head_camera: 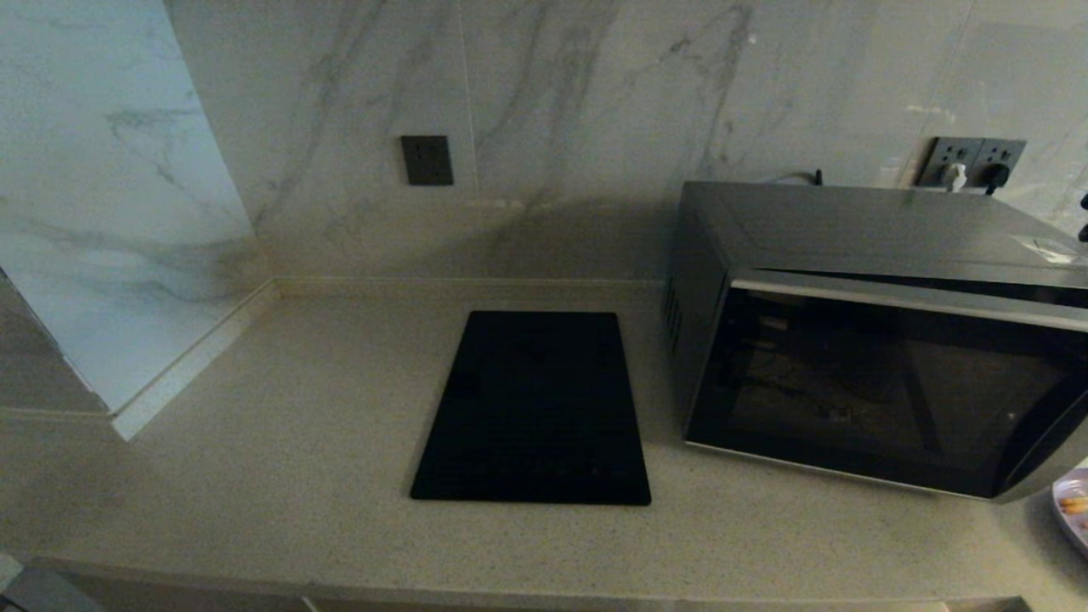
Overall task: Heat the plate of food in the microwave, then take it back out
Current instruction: Open the microwave oven
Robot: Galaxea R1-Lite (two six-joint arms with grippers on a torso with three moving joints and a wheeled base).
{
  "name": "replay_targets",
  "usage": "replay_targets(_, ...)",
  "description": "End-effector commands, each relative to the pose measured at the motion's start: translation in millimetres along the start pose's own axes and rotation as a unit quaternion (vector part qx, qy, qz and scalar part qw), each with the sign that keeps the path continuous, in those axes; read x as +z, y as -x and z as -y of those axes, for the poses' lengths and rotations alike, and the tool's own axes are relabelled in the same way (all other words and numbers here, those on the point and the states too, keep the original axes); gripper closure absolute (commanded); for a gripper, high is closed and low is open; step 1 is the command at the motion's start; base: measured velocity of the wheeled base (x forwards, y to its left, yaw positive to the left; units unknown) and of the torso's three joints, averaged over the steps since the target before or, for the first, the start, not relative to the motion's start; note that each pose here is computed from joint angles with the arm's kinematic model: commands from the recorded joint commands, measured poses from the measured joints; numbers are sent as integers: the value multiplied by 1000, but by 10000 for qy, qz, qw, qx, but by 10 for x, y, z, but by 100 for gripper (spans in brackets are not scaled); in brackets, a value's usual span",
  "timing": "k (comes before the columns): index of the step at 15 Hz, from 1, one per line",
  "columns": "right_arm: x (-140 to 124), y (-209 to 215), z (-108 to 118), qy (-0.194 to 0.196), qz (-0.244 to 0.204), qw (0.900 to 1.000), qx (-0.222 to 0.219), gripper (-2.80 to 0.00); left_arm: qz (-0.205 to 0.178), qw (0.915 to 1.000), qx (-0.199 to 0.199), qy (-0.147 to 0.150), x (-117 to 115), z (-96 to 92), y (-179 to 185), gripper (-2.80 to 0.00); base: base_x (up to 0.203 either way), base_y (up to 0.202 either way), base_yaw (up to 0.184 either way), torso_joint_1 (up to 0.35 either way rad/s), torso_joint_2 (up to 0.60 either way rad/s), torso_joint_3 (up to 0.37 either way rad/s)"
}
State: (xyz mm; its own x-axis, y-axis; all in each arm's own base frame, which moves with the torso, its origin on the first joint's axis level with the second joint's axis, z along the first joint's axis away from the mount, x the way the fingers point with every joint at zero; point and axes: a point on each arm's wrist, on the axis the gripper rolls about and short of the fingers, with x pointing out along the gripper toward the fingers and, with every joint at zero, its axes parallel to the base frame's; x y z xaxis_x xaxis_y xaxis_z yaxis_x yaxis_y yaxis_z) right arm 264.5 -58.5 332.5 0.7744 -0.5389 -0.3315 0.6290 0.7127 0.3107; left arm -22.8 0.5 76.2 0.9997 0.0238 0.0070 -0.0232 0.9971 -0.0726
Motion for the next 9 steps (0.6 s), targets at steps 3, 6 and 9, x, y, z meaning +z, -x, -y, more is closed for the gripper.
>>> replay_targets(3,-106,-424,-74,-3,-248,9994,-250,0,-4,10000,4,6,1,0,-1,0,0,0,0,0,0,0)
replay_targets(6,-129,-561,-62,-55,-311,9989,-360,0,-1,10000,4,5,1,0,-1,0,0,0,0,0,0,0)
replay_targets(9,-173,-628,-65,-19,-387,9984,-414,0,-4,10000,4,5,1,0,-1,0,0,0,0,0,0,0)
